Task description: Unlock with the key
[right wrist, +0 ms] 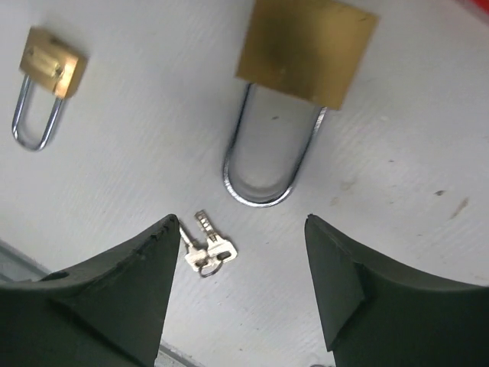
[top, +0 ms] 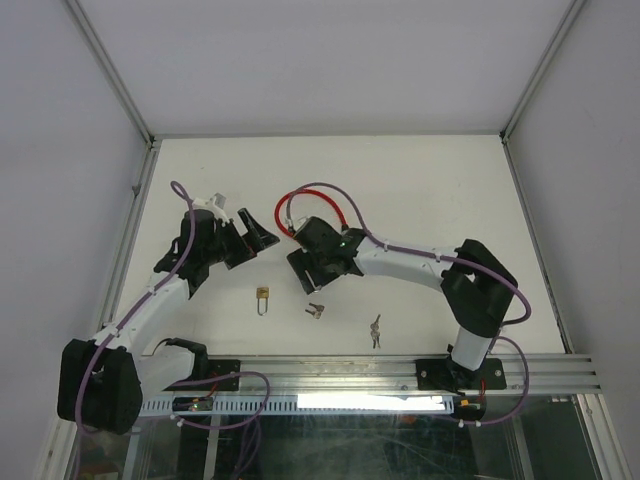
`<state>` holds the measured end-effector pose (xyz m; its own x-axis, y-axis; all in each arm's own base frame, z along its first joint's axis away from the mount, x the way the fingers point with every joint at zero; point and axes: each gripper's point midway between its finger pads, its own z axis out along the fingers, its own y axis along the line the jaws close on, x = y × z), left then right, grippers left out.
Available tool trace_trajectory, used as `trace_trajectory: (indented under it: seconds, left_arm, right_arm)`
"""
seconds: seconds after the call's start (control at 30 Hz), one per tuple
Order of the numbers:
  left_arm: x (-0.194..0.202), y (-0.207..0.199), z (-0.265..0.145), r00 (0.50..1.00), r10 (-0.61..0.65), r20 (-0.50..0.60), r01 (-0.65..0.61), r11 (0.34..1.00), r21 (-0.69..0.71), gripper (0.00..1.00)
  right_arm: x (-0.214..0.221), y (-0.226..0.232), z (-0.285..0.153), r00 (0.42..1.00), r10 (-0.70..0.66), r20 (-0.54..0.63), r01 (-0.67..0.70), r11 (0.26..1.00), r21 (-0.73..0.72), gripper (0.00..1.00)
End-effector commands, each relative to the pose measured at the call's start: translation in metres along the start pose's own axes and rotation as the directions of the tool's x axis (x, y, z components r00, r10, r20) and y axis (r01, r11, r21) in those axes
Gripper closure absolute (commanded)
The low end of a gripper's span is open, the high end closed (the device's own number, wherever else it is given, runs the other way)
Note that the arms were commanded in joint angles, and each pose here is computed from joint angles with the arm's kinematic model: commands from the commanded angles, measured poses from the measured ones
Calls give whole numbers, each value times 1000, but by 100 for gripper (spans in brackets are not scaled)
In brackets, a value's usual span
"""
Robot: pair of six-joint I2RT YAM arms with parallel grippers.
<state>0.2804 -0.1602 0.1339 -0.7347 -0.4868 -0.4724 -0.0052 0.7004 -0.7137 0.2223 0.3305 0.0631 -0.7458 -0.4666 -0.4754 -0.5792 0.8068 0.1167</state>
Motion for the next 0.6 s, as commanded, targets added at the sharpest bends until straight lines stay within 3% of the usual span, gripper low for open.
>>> trace_trajectory:
  seconds: [0.0,0.57]
  left_arm:
    - [-16,1,-8,1000,-3,29,3,1000,20,1]
    - [-15,8,-13,1000,12,25,-12,1000,2,1]
  right_arm:
    - [9,21,-15,993,-115,1,115,993,-19,31]
    - [63,42,9,939,-277,-204,272,961,-55,40]
